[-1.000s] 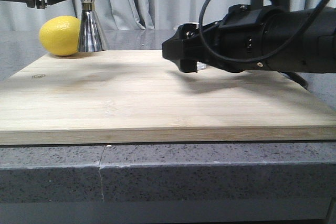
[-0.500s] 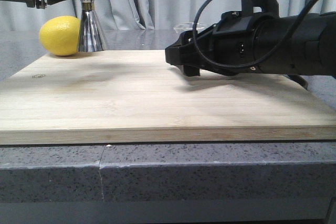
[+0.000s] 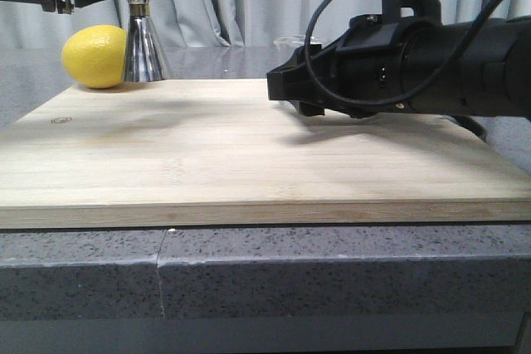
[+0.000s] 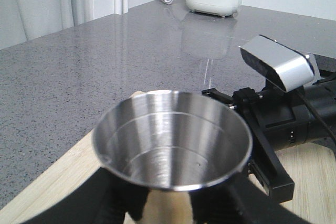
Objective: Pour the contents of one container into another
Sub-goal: 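Lift the beaker with the right gripper over the held jigger, then tilt the beaker with the right gripper, pouring liquid into the jigger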
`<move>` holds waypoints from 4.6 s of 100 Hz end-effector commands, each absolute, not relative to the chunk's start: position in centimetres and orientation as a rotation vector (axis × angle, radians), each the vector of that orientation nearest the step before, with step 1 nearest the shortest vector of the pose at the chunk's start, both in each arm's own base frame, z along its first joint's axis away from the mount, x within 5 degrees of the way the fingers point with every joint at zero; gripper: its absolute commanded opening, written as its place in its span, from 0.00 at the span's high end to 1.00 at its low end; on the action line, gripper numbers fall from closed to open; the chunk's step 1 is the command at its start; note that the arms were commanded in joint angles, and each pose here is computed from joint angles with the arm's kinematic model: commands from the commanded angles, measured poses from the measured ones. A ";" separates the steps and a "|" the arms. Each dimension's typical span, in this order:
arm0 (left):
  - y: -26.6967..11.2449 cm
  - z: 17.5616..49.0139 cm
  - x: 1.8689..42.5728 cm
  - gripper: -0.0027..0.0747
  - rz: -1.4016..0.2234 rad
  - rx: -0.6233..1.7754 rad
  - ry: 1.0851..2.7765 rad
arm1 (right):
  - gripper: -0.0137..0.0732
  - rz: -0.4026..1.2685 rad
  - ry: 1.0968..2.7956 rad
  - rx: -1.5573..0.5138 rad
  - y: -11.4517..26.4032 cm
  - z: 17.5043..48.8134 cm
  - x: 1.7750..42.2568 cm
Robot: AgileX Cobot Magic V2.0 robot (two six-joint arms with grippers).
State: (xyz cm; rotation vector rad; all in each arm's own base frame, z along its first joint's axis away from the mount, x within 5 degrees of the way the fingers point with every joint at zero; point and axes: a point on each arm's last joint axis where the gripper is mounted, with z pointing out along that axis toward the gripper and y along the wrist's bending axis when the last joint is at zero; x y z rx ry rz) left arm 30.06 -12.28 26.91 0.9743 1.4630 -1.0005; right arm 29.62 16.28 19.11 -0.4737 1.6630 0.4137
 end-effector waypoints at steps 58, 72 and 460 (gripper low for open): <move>-12.6 30.3 29.4 0.66 -1.067 0.920 1.303 | 0.47 0.228 1.655 -0.594 15.8 35.2 29.6; -12.6 30.3 29.4 0.66 -1.067 0.920 1.303 | 0.47 0.183 1.659 -0.642 16.6 37.7 29.5; -12.6 30.2 29.5 0.66 -1.068 0.919 1.306 | 0.47 -0.610 1.155 -1.563 26.3 43.6 27.7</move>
